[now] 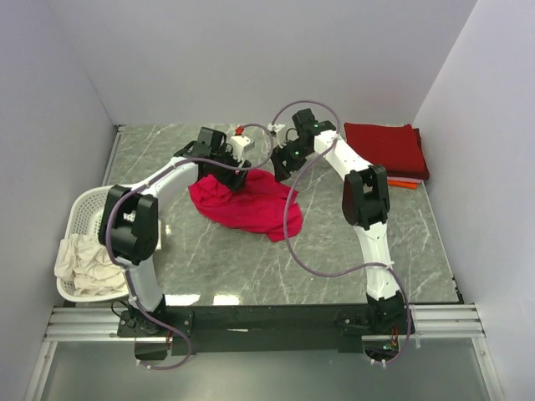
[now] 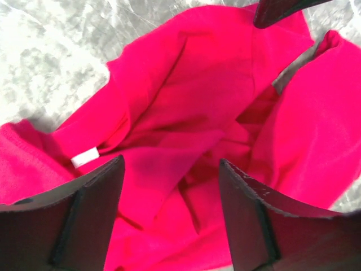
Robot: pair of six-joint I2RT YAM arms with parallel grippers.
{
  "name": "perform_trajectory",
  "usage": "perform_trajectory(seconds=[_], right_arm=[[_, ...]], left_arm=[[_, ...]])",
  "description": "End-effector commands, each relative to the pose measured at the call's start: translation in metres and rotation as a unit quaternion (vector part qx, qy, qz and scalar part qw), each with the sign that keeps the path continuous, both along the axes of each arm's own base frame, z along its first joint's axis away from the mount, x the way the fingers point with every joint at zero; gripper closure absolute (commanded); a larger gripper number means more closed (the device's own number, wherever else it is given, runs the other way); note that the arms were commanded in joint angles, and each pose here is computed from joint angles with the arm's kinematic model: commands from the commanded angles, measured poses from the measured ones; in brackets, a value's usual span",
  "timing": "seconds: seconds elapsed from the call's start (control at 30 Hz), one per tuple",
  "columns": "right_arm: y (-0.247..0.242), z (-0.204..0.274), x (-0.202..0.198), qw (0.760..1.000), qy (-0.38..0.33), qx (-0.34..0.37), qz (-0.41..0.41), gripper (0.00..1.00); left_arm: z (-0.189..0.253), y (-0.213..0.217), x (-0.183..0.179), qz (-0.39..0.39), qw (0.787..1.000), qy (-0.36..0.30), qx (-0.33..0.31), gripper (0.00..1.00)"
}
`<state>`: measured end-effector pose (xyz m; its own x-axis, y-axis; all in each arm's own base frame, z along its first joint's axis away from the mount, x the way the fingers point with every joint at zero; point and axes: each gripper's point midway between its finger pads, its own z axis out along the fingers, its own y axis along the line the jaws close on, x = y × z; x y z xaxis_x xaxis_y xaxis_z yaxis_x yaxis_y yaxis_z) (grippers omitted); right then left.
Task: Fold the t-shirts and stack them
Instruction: Flatten the tshirt out
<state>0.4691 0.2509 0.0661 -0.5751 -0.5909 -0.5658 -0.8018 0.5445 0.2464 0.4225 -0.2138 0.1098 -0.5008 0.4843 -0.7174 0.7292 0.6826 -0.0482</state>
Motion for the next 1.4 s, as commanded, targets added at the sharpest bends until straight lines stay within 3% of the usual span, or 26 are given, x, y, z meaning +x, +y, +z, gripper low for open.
perform_trajectory(seconds=[0.0, 0.1, 0.2, 0.3, 0.4, 0.43, 0.57, 0.6, 0.67, 0.77, 0.9, 1.0, 1.17, 1.2, 1.27, 1.3, 1.37], right_arm=[[0.010, 0.001, 0.004, 1.000, 0.000, -0.006, -0.022, 0.26], [0.020, -0.006, -0.004, 1.000, 0.012, -0.015, -0.007, 0.33], [0.027, -0.005, -0.007, 1.000, 0.015, -0.010, -0.007, 0.40], [0.029, -0.004, -0.006, 1.000, 0.016, -0.015, -0.008, 0.54], [0.031, -0.004, -0.002, 1.000, 0.017, -0.016, -0.013, 0.84], [0.032, -0.004, -0.002, 1.000, 0.017, -0.016, -0.014, 1.00], [0.023, 0.025, 0.013, 0.999, -0.031, -0.023, -0.033, 1.00], [0.021, 0.040, 0.019, 0.998, -0.050, -0.017, -0.040, 1.00], [0.009, 0.091, 0.029, 0.993, -0.107, -0.010, -0.057, 1.00], [-0.012, 0.174, 0.033, 0.975, -0.208, -0.016, -0.071, 1.00], [-0.041, 0.291, 0.005, 0.936, -0.339, -0.007, -0.089, 1.00], [-0.062, 0.355, -0.026, 0.908, -0.405, 0.003, -0.102, 1.00], [-0.098, 0.432, -0.082, 0.861, -0.492, 0.016, -0.132, 1.00], [-0.110, 0.462, -0.105, 0.839, -0.524, 0.031, -0.143, 1.00], [-0.127, 0.480, -0.125, 0.818, -0.551, 0.029, -0.163, 1.00], [-0.140, 0.509, -0.152, 0.789, -0.586, 0.047, -0.176, 1.00], [-0.158, 0.524, -0.171, 0.765, -0.611, 0.043, -0.198, 1.00]], left_arm=[[0.003, -0.014, 0.007, -0.037, 0.999, -0.011, -0.005, 0.30], [-0.006, -0.018, 0.005, -0.043, 0.999, 0.004, -0.007, 0.35], [-0.007, -0.022, 0.006, -0.047, 0.999, 0.012, -0.013, 0.48], [-0.010, -0.022, 0.009, -0.042, 0.999, 0.017, -0.008, 0.59], [-0.006, -0.020, 0.014, -0.025, 1.000, 0.013, -0.007, 0.84], [-0.004, -0.019, 0.016, -0.020, 1.000, 0.011, -0.006, 0.96], [0.030, -0.010, 0.023, 0.013, 0.999, -0.031, -0.008, 0.99], [0.057, -0.006, 0.025, 0.025, 0.998, -0.062, -0.018, 1.00], [0.089, 0.005, 0.029, 0.052, 0.994, -0.091, -0.039, 1.00], [0.172, 0.027, 0.024, 0.091, 0.977, -0.166, -0.095, 1.00], [0.298, 0.059, -0.021, 0.123, 0.931, -0.293, -0.183, 1.00], [0.359, 0.082, -0.063, 0.144, 0.891, -0.370, -0.222, 1.00], [0.431, 0.109, -0.129, 0.171, 0.827, -0.455, -0.282, 1.00], [0.449, 0.116, -0.151, 0.173, 0.809, -0.479, -0.295, 1.00], [0.468, 0.122, -0.175, 0.170, 0.787, -0.504, -0.313, 1.00], [0.484, 0.125, -0.200, 0.155, 0.768, -0.529, -0.327, 0.99], [0.495, 0.129, -0.222, 0.145, 0.747, -0.550, -0.343, 0.99]])
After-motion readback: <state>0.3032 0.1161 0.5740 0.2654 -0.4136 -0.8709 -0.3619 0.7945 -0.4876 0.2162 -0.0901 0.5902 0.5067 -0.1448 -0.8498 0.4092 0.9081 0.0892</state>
